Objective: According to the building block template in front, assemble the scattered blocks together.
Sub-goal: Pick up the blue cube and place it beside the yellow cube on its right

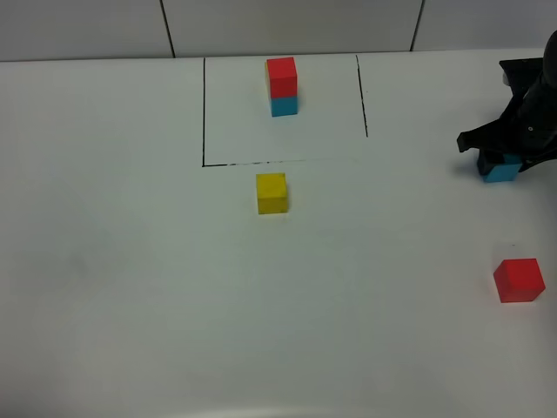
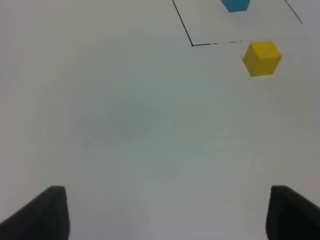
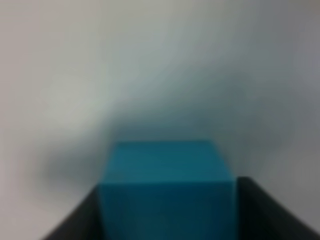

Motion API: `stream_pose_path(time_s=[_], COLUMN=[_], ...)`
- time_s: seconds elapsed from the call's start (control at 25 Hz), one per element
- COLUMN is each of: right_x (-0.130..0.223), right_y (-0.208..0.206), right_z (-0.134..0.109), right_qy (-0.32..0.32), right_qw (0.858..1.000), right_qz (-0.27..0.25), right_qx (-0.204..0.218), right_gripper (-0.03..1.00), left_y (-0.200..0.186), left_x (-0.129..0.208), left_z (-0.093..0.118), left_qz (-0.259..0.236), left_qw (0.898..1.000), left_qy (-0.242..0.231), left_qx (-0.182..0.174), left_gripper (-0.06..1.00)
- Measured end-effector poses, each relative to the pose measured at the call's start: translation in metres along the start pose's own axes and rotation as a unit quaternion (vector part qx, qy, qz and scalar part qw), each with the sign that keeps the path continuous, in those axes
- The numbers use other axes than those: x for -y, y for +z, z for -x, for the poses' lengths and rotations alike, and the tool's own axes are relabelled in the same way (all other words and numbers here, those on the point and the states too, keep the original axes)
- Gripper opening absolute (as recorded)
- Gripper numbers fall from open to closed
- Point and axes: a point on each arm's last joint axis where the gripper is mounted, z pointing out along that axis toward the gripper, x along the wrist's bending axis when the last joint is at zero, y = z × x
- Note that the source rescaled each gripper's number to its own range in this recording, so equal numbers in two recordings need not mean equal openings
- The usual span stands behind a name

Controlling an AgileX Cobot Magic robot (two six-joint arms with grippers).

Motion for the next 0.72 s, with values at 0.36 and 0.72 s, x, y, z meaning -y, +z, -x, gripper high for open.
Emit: stream_pose_path(time_s=[0.36,0.72], right_x=[-0.002,0.010], right_y=[-0.014,-0.123], right_z=[-0.020,-0.110], right_qy=[-0.093,-0.355], right_qw=[0.995,0.932], right_qz=[-0.003,0.035], right_qx=[0.035,0.063], right_gripper=[0.01,0.01], left_y=[0.000,0.000], left_x=[0.000,0.000], left_z=[0.000,0.000], left_qz=[0.000,0.000], left_qw=[1.000,1.000], left_qy=[0.000,0.000], left_qx=[0.000,0.000], left_gripper=[0.76,0.76])
